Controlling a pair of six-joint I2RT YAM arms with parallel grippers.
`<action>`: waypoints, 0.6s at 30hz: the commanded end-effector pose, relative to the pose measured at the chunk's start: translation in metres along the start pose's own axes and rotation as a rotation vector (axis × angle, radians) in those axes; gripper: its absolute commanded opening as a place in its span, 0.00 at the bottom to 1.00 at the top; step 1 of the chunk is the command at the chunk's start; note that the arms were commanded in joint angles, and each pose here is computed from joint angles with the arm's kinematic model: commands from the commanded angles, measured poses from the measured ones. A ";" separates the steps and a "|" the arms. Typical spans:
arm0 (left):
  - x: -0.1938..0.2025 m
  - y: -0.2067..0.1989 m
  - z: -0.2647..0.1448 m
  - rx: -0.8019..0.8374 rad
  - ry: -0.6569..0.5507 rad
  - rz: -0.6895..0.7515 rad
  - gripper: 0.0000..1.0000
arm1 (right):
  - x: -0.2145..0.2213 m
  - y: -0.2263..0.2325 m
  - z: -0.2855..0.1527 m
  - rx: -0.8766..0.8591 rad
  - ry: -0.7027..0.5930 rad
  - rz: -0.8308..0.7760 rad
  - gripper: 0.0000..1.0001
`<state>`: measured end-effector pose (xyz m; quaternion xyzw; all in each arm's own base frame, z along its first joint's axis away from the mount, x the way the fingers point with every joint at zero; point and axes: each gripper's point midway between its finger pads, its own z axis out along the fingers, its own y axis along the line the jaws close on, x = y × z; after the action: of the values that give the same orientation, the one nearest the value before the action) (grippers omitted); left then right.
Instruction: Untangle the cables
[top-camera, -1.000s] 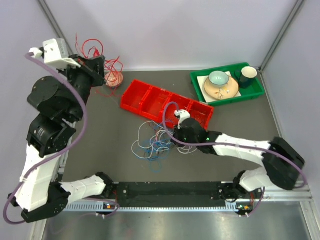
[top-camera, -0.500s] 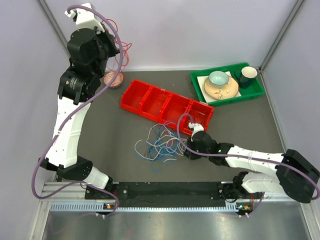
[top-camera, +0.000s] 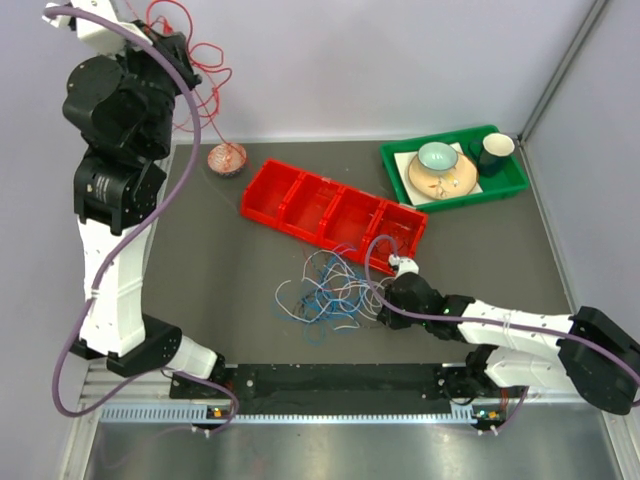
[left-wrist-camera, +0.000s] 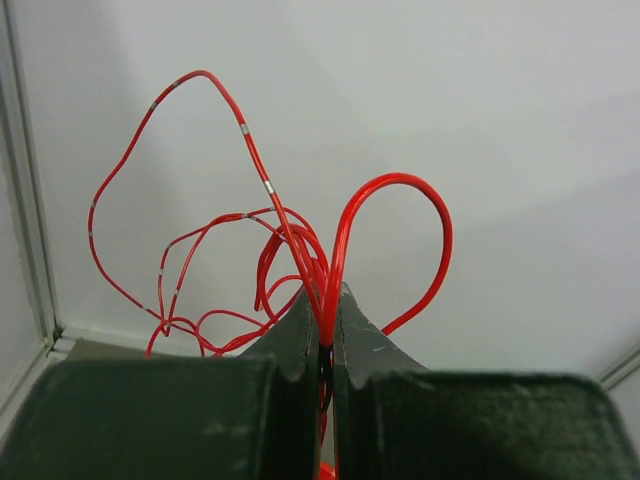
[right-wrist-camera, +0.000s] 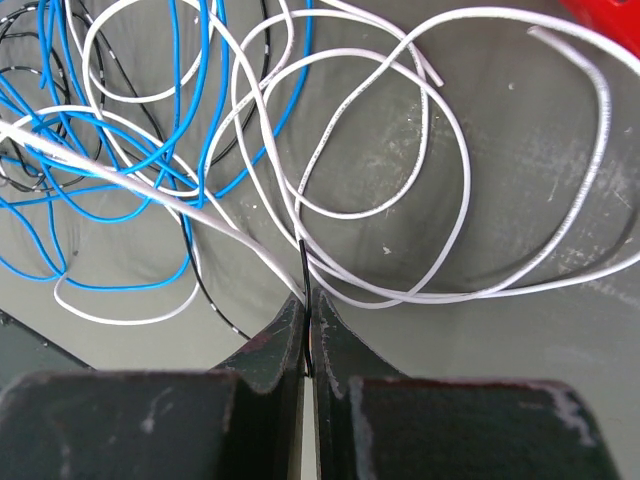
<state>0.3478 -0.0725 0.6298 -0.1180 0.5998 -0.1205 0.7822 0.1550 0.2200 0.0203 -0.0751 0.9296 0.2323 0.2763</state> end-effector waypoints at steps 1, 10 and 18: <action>-0.061 0.005 -0.020 -0.008 -0.174 -0.026 0.00 | 0.001 -0.001 -0.002 0.005 -0.016 0.006 0.00; -0.076 -0.002 -0.017 0.017 -0.213 -0.024 0.00 | -0.002 0.000 -0.002 0.007 -0.025 0.014 0.00; 0.090 -0.008 0.030 0.022 0.222 0.012 0.00 | -0.011 0.005 -0.006 -0.008 -0.055 0.021 0.00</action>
<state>0.3429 -0.0687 0.6518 -0.1200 0.5725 -0.1219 0.8019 0.1574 0.2190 0.0243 -0.0630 0.9280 0.2334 0.2835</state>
